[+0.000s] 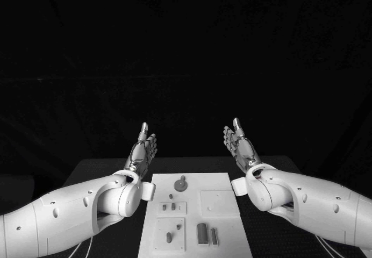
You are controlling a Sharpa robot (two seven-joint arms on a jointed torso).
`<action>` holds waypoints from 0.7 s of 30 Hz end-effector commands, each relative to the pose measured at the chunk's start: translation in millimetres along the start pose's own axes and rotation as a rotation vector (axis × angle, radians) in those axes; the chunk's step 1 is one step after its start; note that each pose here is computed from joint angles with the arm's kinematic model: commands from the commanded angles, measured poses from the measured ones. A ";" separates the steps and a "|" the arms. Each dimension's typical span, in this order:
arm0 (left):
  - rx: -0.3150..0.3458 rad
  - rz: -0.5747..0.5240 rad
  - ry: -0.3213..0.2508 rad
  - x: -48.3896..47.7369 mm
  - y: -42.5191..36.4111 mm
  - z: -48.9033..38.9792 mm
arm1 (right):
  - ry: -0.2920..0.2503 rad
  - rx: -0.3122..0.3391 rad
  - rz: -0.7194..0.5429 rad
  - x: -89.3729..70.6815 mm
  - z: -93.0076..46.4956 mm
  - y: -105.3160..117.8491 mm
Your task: Assemble the parts on the task board
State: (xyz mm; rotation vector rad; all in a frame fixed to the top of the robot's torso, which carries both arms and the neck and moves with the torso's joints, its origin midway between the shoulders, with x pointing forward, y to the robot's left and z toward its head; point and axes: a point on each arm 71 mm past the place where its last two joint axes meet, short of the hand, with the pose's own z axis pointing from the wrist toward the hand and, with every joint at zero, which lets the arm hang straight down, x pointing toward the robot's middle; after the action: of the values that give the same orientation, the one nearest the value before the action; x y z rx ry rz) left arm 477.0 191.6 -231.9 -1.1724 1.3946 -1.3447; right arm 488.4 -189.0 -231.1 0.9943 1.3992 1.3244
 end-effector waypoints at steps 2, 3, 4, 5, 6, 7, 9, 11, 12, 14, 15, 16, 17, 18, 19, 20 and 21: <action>0.061 0.018 -0.170 -1.2 -5.9 -10.7 | -0.191 0.013 0.075 -2.7 -15.3 4.5; 0.062 0.017 -0.175 0.0 -6.2 -12.3 | -0.198 0.017 0.082 -1.5 -17.9 5.2; 0.063 0.016 -0.178 0.9 -6.4 -13.5 | -0.204 0.020 0.088 -0.5 -20.2 5.9; 0.063 0.015 -0.181 1.6 -6.5 -14.5 | -0.209 0.023 0.093 0.3 -22.1 6.4; 0.064 0.015 -0.183 2.1 -6.7 -15.1 | -0.213 0.026 0.097 1.0 -23.7 6.9; 0.064 0.015 -0.185 2.4 -6.7 -15.5 | -0.218 0.029 0.101 1.8 -25.5 7.4; 0.064 0.015 -0.185 2.4 -6.7 -15.5 | -0.221 0.031 0.103 2.3 -26.5 7.7; 0.064 0.015 -0.185 2.4 -6.7 -15.5 | -0.221 0.031 0.103 2.3 -26.6 7.7; 0.064 0.015 -0.185 2.4 -6.7 -15.5 | -0.221 0.031 0.103 2.3 -26.6 7.7; 0.064 0.015 -0.185 2.4 -6.7 -15.5 | -0.221 0.031 0.103 2.3 -26.6 7.7; 0.064 0.015 -0.185 2.4 -6.7 -15.5 | -0.221 0.031 0.103 2.3 -26.6 7.7; 0.064 0.015 -0.185 2.4 -6.7 -15.5 | -0.221 0.031 0.103 2.3 -26.6 7.7; 0.064 0.015 -0.185 2.4 -6.7 -15.5 | -0.221 0.031 0.103 2.3 -26.6 7.7; 0.064 0.015 -0.185 2.4 -6.7 -15.5 | -0.221 0.031 0.103 2.3 -26.6 7.7; 0.064 0.015 -0.185 2.4 -6.7 -15.5 | -0.221 0.031 0.103 2.3 -26.6 7.7; 0.064 0.015 -0.185 2.4 -6.7 -15.5 | -0.221 0.031 0.103 2.3 -26.6 7.7; 0.064 0.015 -0.185 2.4 -6.7 -15.5 | -0.221 0.031 0.103 2.3 -26.6 7.7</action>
State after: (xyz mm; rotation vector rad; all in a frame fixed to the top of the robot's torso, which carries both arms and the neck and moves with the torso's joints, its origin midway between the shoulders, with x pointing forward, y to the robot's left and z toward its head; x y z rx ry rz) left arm 462.0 192.1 -226.6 -1.2217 1.2442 -1.2320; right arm 462.1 -191.8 -225.5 1.2144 1.2405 1.2298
